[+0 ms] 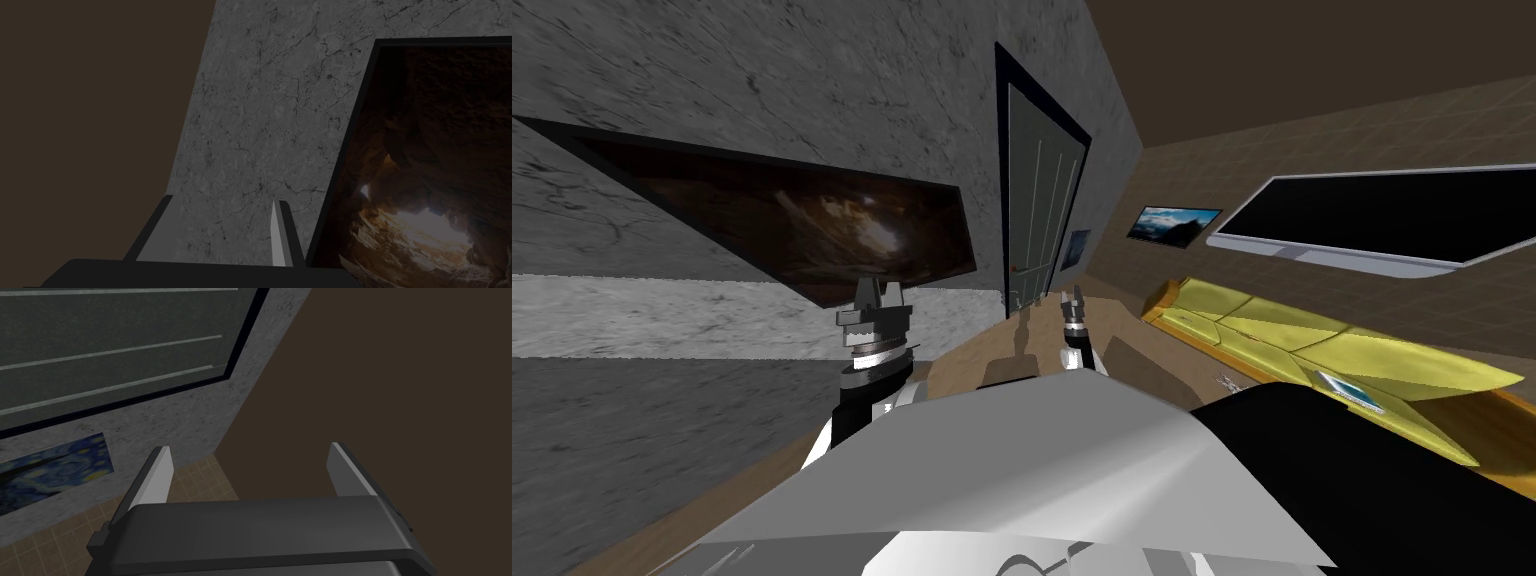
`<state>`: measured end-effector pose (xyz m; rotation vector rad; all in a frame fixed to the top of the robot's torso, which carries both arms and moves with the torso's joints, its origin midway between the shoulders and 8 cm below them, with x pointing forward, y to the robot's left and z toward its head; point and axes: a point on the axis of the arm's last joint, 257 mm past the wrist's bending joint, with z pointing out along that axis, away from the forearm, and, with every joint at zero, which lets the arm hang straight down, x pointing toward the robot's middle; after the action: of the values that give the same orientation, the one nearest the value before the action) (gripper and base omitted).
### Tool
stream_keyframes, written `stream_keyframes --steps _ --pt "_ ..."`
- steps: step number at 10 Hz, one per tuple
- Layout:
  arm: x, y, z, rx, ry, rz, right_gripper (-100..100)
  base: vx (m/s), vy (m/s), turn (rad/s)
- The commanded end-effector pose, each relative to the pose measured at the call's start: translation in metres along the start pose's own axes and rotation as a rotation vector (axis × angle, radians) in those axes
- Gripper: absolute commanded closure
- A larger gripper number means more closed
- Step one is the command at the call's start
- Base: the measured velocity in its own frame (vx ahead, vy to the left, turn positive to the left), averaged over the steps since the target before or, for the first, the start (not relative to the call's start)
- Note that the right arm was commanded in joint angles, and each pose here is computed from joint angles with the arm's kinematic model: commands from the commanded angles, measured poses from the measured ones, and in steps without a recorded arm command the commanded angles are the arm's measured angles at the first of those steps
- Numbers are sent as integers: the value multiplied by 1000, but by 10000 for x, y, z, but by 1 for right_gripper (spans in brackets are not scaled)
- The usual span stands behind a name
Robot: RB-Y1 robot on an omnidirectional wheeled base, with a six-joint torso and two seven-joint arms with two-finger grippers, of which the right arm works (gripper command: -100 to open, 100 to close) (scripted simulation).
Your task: Pull the door open
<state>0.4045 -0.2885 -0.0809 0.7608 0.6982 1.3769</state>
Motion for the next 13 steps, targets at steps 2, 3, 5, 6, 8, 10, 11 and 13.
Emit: stream_keyframes --steps 2,3,5,6,8,10,11,13 --pt "-27 -228 -38 34 4 -3 -100 84 -52 116" --pt "-35 -311 -50 47 5 -5 -100 82 -54 130" --pt "-55 -483 -77 74 6 -7 -100 95 -71 128" --pt "-64 -558 -87 86 7 -8 -100 76 -60 150" --pt "-76 -652 -108 102 7 -9 -100 45 -38 71" --pt "-98 -815 -140 128 8 -12 -100 72 -54 138" --pt "-110 -898 -157 142 8 -13 -100 77 -70 136" --pt "-134 -1062 -196 170 8 -15 -100 74 -74 142"
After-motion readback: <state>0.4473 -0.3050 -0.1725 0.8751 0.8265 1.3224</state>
